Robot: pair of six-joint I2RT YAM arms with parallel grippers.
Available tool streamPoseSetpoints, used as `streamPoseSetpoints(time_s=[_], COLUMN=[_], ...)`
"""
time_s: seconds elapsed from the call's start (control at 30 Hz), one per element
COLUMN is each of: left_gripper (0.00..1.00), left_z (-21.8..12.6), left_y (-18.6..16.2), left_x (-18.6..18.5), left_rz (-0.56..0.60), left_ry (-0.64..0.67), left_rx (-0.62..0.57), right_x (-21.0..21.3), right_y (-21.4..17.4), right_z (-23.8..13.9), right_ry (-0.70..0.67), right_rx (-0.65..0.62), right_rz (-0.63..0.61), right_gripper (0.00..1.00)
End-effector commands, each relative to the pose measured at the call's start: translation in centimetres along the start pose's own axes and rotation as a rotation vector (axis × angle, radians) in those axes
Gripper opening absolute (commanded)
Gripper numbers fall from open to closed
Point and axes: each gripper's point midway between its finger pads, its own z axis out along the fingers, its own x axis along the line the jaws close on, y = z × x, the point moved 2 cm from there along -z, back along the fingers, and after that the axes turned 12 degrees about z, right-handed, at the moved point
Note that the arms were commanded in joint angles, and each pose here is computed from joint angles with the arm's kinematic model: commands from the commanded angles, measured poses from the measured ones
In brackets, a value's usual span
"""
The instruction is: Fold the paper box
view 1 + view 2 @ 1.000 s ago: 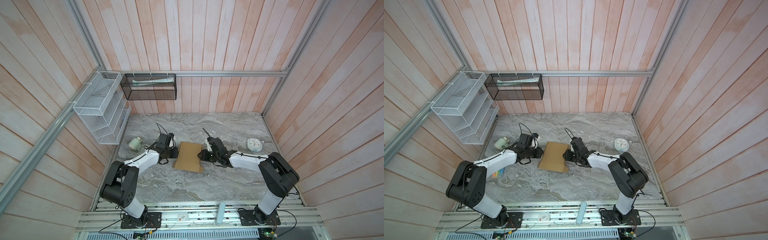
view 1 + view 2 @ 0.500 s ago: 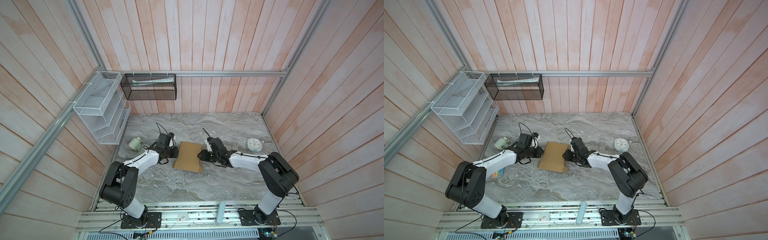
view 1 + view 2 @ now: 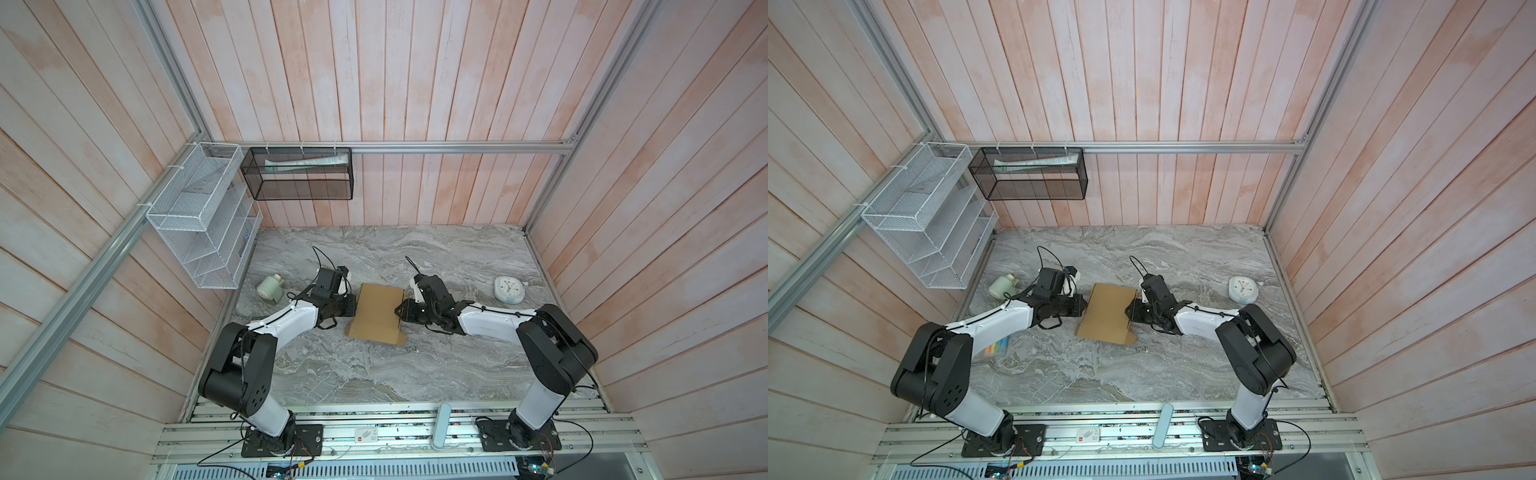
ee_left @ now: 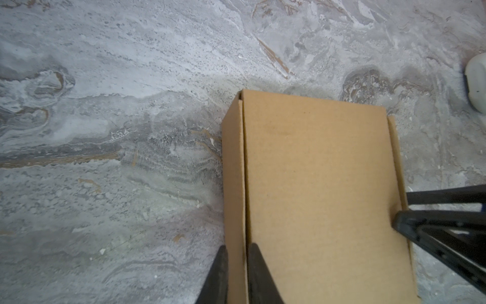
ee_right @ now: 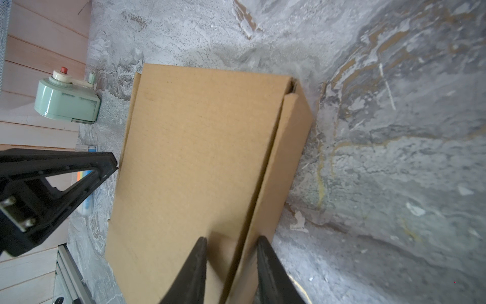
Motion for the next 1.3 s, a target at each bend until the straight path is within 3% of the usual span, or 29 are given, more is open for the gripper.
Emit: streamPoseSetpoints(time_s=[0.0,0.63,0.8,1.27], left_gripper=[0.18,0.18,0.12,0.01], left_z=[0.5,1.3,1.3,0.6], left_y=[-0.7,-1.8,-1.8,-1.1], left_x=[0.2,0.5,0.5,0.2], left_rz=[-0.005,-0.01,-0.011,-0.021], left_ry=[-0.003,0.001,0.004,-0.007], left_rx=[0.014,0.048,0.047,0.003], right_x=[-0.3,-0.3,-0.1,1.4], right_y=[-0.2,-0.2,0.0,0.9], right_z=[0.4,0.4,0.3,-2.5], right_ry=[0.0,0.006,0.008,0.056], right_rx=[0.013,0.014,0.007,-0.066], right_rz=[-0.003,0.002,0.007,0.056], right_gripper=[0.33,0.33,0.34,0.62])
